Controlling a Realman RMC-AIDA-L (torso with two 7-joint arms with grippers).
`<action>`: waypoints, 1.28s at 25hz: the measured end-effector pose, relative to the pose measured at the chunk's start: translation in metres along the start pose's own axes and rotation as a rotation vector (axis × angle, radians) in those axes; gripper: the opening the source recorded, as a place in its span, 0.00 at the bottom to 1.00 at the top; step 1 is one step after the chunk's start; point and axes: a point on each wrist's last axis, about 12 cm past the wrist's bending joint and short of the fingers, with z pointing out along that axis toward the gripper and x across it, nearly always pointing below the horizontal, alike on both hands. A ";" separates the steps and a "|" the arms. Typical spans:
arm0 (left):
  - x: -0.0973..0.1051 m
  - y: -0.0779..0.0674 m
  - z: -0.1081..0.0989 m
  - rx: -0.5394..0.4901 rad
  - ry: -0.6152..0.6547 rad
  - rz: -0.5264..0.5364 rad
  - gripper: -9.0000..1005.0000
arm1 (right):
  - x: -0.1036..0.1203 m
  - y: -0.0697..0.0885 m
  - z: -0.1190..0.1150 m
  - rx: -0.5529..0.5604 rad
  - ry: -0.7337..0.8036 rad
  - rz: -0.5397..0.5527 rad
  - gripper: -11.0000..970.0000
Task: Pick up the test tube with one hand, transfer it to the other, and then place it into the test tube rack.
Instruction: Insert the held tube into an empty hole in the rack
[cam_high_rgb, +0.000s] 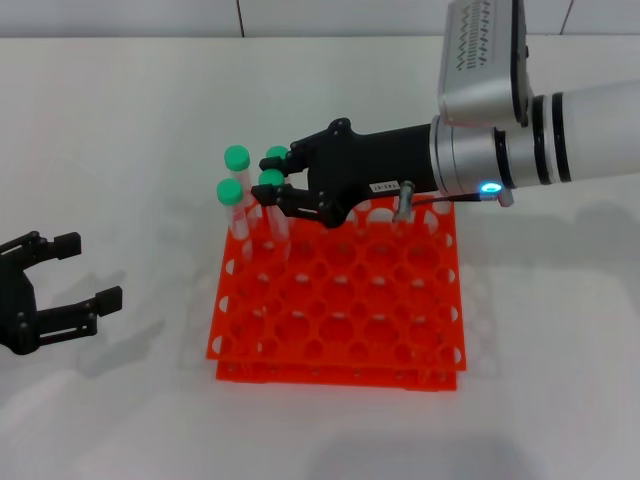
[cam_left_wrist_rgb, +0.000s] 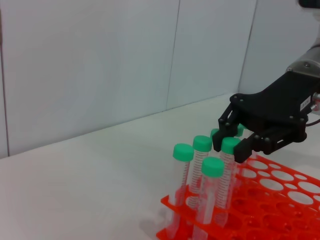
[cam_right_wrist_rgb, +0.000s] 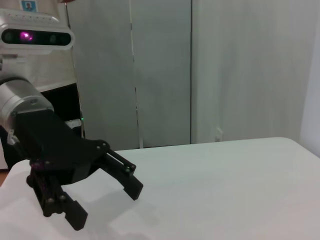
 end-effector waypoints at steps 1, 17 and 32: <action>0.000 0.000 0.000 0.000 0.000 0.000 0.88 | 0.000 0.000 0.000 0.000 0.000 -0.001 0.28; -0.003 -0.001 -0.001 0.007 -0.015 0.008 0.88 | -0.002 0.003 -0.011 0.003 -0.041 -0.010 0.35; -0.016 0.008 -0.015 0.030 -0.018 0.026 0.88 | 0.047 0.015 -0.102 0.052 -0.107 0.125 0.42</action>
